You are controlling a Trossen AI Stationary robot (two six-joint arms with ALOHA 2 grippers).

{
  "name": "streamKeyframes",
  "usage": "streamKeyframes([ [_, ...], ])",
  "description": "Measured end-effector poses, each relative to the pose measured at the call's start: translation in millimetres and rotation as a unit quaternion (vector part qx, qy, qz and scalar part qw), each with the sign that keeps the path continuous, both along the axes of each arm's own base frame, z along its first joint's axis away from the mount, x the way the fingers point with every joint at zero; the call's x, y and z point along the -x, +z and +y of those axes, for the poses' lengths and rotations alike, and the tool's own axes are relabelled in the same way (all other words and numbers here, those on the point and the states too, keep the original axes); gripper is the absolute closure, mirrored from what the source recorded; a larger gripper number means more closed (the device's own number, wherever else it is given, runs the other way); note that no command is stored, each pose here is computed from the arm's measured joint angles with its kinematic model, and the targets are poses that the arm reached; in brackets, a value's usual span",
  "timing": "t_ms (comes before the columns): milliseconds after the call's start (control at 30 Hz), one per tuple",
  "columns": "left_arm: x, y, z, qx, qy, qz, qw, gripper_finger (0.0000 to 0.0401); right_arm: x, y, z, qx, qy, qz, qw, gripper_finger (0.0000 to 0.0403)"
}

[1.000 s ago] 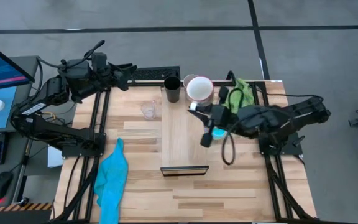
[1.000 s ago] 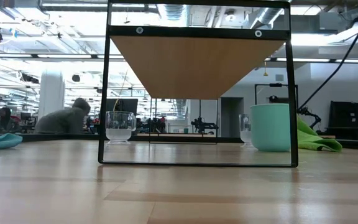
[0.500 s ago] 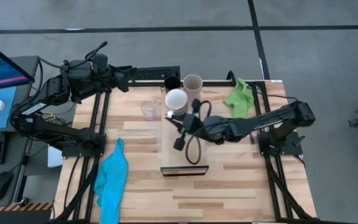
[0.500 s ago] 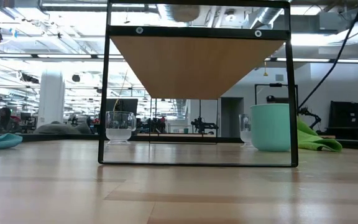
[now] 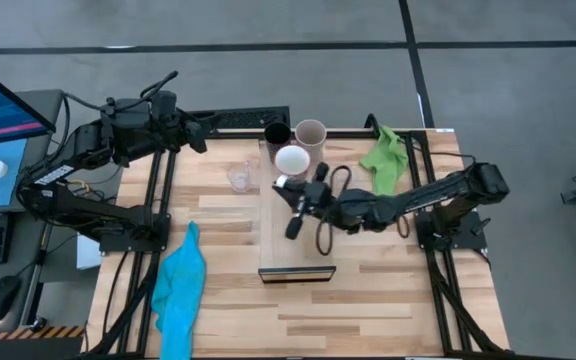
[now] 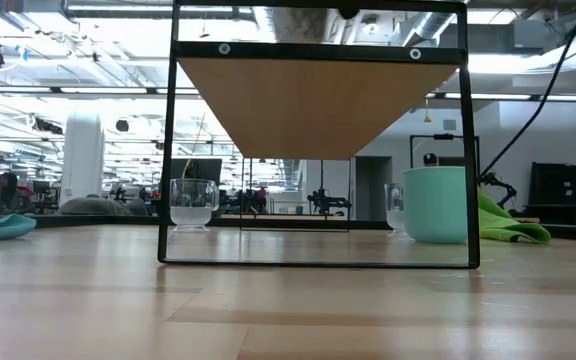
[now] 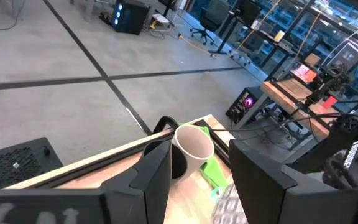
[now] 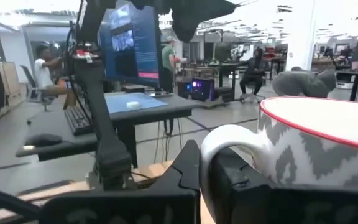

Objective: Stack small to large cups/mugs on shelf
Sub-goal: Put the gray cup on the shelf

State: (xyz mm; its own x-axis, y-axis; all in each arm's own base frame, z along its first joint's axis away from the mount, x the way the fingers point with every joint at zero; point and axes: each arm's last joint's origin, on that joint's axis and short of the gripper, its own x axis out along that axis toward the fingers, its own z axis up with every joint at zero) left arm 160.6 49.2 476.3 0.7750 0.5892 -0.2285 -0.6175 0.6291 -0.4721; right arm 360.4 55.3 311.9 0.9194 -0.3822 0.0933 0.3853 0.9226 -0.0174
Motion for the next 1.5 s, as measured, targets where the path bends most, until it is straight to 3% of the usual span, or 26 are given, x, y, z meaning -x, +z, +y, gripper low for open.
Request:
streamKeyframes([
  [100, 0, 0, 0, 0.002, 0.003, -0.001, 1.0, 0.025, 8, -8, 1, 0.004, 0.002, 0.007, 1.0, 0.0378],
  [433, 0, -1, 0, 0.006, 0.009, 0.003, 1.0, 0.025, -21, -52, 6, 0.0, 0.005, -0.017, 1.0, 0.0378],
  [800, 1, -2, 0, 0.007, 0.01, 0.005, 1.0, 0.025, -33, -65, -21, 0.003, 0.017, -0.014, 1.0, 0.0378],
  [1500, 1, -3, 0, 0.017, 0.008, 0.007, 1.0, 0.025, -43, -89, -21, 0.019, 0.019, 0.047, 0.999, 0.0378],
])
